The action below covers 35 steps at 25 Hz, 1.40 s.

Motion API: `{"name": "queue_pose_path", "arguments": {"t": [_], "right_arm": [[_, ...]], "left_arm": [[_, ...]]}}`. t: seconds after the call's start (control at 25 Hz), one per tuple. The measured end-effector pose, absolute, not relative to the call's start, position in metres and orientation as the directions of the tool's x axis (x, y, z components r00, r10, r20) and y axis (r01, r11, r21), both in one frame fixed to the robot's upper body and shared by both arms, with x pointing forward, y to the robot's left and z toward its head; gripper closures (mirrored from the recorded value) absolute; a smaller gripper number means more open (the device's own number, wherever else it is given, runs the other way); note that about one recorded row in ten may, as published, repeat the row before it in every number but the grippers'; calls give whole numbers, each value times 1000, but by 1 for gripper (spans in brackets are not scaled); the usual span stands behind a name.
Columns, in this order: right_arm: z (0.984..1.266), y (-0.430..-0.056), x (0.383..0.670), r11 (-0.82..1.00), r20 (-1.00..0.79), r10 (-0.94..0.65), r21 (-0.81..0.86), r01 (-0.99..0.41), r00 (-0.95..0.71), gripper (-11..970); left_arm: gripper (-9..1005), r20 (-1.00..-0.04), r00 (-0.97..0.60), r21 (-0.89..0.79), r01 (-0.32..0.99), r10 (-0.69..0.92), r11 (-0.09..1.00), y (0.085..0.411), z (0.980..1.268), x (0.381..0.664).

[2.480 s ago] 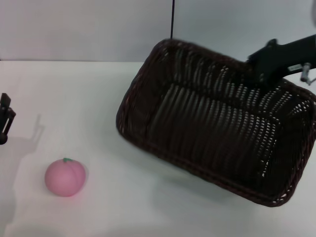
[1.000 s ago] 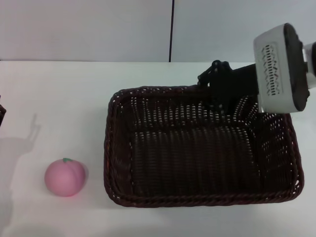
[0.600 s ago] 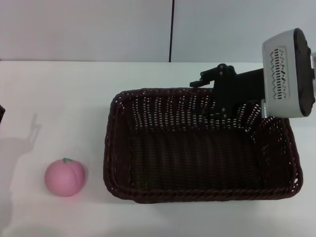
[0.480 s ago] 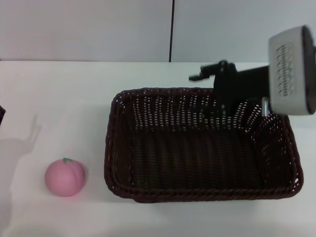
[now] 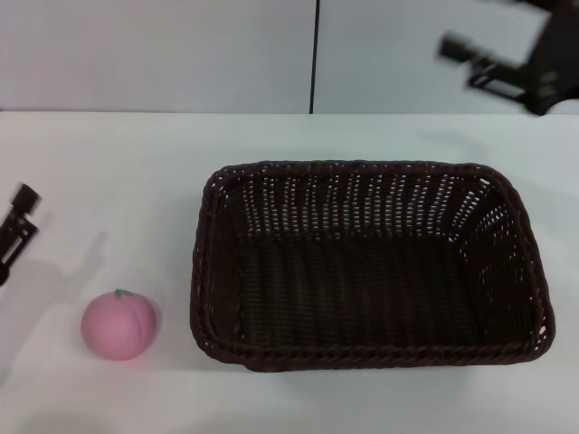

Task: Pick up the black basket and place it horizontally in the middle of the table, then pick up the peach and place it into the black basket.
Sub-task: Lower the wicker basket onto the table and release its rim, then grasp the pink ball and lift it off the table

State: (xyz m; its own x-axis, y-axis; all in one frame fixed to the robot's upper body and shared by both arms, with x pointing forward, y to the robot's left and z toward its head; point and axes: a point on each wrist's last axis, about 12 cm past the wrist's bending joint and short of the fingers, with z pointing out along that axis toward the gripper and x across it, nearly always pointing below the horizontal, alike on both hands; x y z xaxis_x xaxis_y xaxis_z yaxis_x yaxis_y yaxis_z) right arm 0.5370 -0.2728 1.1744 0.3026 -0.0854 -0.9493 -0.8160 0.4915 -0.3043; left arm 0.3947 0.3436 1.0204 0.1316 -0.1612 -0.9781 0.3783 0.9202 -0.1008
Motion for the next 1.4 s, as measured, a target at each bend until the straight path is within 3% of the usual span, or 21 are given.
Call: {"name": "queue_pose_path", "arguments": {"t": [0.04, 0.24, 0.44, 1.0, 1.32, 1.4], "right_arm": [[1167, -288, 525, 563, -949, 15, -253, -787, 316, 279], [1132, -314, 493, 721, -894, 183, -161, -674, 409, 279], [1108, -327, 473, 820, -839, 276, -49, -570, 469, 279], [1088, -326, 471, 852, -860, 300, 46, -522, 414, 279], [1082, -330, 471, 882, -865, 287, 72, -466, 411, 279], [1079, -333, 471, 897, -861, 293, 98, -430, 415, 279]], "left_arm": [[238, -979, 107, -111, 429, -172, 896, 347, 1023, 395], [239, -980, -110, -196, 640, -163, 743, 360, 1034, 399], [241, -963, -236, -262, 714, -129, 650, 355, 1032, 397], [245, -944, -330, -227, 636, -6, 737, 355, 1003, 383], [248, -938, -345, -232, 653, 11, 721, 351, 999, 378], [310, -938, -347, -231, 667, 21, 708, 350, 999, 378]]}}
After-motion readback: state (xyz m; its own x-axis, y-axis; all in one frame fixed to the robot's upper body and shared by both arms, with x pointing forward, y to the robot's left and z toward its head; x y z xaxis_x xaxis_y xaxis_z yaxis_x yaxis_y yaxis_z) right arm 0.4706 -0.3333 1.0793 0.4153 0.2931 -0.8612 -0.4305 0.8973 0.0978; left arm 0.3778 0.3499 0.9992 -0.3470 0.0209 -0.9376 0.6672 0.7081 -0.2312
